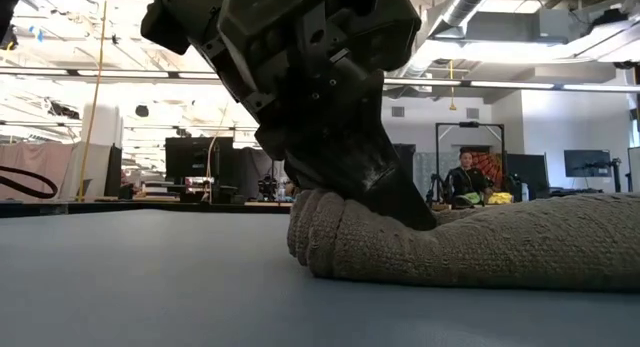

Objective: Roll towel into tight, uniform cylinder
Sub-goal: Roll the gray towel

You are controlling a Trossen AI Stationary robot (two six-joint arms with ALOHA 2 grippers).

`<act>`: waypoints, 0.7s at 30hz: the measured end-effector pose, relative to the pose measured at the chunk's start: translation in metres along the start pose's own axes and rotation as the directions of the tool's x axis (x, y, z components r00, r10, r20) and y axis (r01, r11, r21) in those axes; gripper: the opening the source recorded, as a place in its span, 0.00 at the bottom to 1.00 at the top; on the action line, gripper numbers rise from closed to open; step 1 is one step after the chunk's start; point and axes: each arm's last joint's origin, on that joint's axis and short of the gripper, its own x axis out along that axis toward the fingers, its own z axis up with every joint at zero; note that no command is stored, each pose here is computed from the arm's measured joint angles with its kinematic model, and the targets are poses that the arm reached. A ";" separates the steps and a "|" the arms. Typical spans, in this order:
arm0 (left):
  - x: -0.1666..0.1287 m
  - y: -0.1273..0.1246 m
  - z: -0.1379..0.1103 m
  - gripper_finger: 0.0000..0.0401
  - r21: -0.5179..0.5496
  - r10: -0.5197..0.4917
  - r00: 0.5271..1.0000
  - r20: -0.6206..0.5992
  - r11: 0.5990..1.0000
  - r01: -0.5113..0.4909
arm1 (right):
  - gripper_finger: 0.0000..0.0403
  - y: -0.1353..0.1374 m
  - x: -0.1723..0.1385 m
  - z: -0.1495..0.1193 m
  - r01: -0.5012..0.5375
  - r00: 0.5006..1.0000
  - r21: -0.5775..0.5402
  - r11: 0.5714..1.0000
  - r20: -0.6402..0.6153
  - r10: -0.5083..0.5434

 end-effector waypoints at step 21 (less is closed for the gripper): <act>0.000 0.002 0.001 0.01 -0.016 -0.024 1.000 -0.004 1.000 0.024 | 0.52 0.036 0.046 0.004 0.321 0.930 -0.204 0.925 -0.115 -0.348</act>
